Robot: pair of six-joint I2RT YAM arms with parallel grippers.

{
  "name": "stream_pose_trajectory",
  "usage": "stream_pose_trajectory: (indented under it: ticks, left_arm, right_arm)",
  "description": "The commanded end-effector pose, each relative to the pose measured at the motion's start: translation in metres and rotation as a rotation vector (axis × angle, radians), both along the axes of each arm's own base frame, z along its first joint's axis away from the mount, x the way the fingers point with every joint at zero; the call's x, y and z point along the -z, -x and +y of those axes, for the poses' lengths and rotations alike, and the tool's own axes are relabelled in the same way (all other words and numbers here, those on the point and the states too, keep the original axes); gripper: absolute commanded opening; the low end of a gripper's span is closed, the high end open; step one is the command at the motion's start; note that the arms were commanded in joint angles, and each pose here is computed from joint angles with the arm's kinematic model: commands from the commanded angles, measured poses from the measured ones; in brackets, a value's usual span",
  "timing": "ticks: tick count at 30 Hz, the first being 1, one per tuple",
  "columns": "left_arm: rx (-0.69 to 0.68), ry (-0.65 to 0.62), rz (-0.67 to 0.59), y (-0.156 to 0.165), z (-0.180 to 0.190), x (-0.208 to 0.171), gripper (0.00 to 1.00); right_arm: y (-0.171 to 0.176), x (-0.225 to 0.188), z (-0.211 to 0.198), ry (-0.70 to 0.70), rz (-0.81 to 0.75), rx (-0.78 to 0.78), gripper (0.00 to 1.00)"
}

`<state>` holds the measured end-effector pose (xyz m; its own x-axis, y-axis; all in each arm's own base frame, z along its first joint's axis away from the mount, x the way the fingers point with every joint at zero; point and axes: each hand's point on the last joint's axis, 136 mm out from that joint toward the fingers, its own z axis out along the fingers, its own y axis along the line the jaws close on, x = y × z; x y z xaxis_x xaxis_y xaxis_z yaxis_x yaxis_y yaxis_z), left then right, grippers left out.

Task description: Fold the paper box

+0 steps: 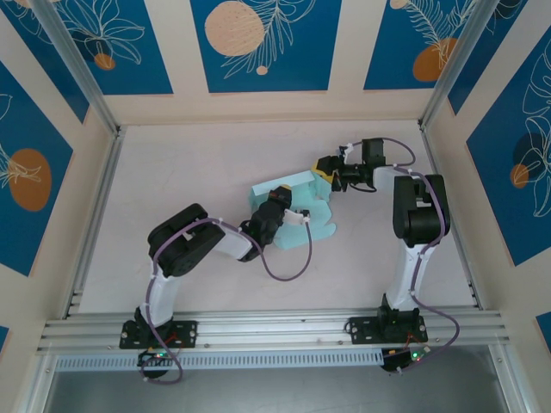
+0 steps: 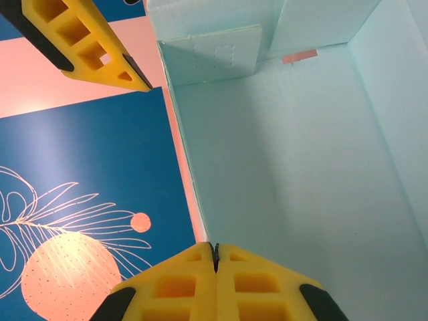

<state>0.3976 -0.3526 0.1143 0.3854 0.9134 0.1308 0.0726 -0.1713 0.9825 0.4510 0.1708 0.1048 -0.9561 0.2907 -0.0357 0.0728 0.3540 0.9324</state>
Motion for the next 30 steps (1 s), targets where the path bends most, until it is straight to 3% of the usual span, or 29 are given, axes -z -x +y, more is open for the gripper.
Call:
stream_pose_trajectory:
  ticks: [1,9,18,30]
  left_arm:
    - [0.032,-0.09,0.053,0.005,-0.006,0.03,0.0]
    - [0.03,-0.088,0.053,0.006,-0.005,0.03,0.0]
    - [0.034,-0.092,0.054,0.007,-0.005,0.031,0.0]
    - [0.042,-0.084,0.048,0.006,-0.007,0.027,0.0]
  right_arm:
    - [0.01,-0.026,0.015,-0.029,-0.005,-0.025,0.56]
    - [0.002,-0.033,-0.001,0.088,-0.005,0.05,0.6]
    - [0.035,-0.037,-0.042,0.17,-0.09,0.147,0.66]
    - [0.079,-0.008,-0.079,0.44,-0.103,0.254,0.63]
